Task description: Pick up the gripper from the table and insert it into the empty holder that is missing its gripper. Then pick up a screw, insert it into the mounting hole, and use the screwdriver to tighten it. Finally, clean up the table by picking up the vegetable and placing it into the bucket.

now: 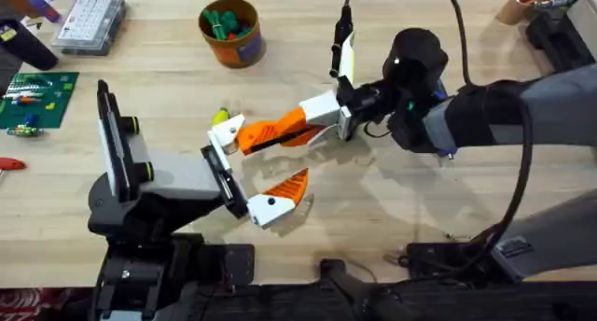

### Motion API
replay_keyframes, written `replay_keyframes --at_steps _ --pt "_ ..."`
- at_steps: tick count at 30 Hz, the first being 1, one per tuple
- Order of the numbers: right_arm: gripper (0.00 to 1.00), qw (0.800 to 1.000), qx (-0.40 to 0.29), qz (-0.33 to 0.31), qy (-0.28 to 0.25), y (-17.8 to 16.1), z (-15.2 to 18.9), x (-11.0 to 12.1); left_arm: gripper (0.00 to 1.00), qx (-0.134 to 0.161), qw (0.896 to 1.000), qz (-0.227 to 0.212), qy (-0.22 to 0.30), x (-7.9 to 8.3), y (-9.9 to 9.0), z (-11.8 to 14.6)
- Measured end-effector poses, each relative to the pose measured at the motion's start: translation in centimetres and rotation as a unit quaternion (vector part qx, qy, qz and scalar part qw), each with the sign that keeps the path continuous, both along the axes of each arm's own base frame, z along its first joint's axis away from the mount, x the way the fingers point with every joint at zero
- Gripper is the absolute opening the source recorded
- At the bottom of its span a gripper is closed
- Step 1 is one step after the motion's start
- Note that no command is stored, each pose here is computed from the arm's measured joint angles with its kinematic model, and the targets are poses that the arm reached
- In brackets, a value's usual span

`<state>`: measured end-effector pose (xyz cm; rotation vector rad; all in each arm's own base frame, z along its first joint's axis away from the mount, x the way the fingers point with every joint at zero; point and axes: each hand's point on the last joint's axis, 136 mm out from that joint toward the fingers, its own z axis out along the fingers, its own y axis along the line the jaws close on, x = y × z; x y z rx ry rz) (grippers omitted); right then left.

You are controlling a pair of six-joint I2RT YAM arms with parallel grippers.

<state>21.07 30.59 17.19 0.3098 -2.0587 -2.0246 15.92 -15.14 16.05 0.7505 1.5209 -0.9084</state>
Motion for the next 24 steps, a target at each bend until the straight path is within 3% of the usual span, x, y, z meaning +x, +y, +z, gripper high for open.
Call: replay_keyframes --at_steps 7,24 --pt "0.019 1.0 0.0 0.009 -0.001 0.4 0.0 -0.6 0.986 0.0 1.0 0.0 0.0 0.0 0.0 0.0" --pt "0.02 1.0 0.001 0.009 -0.005 1.1 -0.5 0.6 0.986 -0.002 1.0 0.0 0.003 0.0 0.0 0.0"
